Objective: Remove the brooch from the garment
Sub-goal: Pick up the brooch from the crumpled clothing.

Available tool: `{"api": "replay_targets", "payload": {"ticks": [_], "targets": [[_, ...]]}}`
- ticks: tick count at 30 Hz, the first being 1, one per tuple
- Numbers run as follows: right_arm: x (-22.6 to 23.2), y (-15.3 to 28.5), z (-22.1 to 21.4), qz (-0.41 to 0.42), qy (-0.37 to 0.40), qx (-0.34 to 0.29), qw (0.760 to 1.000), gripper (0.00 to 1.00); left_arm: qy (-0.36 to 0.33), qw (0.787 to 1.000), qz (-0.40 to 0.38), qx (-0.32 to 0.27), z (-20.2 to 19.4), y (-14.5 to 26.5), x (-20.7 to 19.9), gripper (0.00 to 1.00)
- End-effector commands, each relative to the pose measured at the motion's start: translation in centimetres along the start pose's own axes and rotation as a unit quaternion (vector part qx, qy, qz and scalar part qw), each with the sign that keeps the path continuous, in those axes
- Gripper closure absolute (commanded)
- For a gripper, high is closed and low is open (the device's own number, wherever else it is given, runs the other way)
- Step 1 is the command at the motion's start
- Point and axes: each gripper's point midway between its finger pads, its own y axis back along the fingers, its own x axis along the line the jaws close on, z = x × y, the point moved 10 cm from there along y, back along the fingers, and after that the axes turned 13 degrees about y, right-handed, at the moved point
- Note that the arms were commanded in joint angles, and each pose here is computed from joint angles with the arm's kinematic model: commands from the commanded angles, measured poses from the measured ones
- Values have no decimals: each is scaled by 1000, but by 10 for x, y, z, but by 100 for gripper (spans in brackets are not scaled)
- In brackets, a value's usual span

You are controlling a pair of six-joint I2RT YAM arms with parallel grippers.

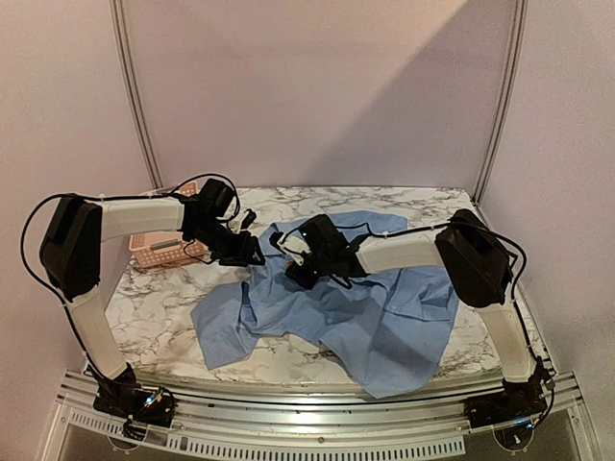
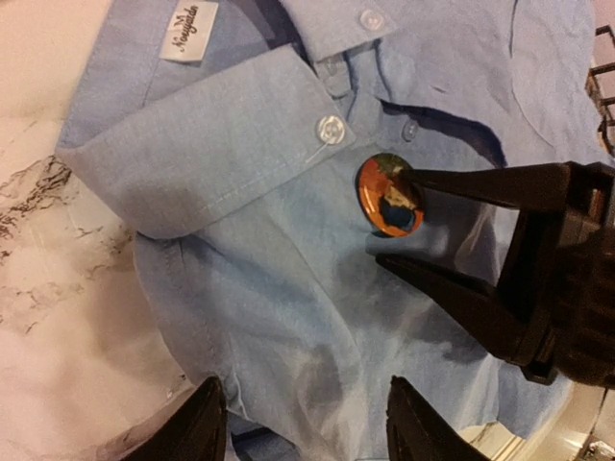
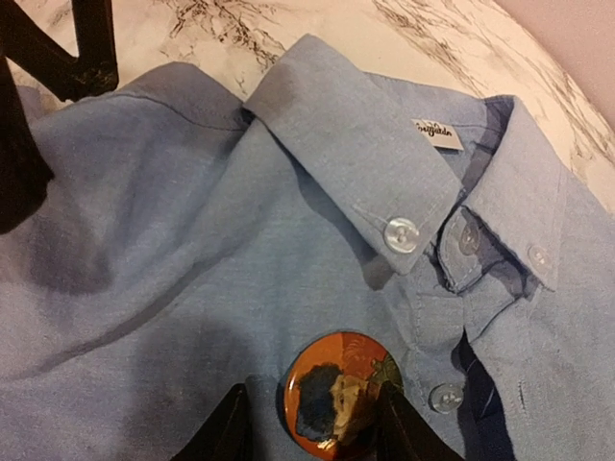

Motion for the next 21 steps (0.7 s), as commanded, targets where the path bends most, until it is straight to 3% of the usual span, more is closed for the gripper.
{"api": "replay_targets", "payload": {"ticks": [1,11,21], "targets": [[7,-11,-5,-31,33,28,999,60,0,1000,-5,-11,3,8,0,43],[15,-20,-9,-107,64,21,992,83,-2,1000,-6,-14,3,11,-2,43],[1,5,3,-173,6,-22,985,98,-12,999,-9,-33,5,21,-6,43]]}}
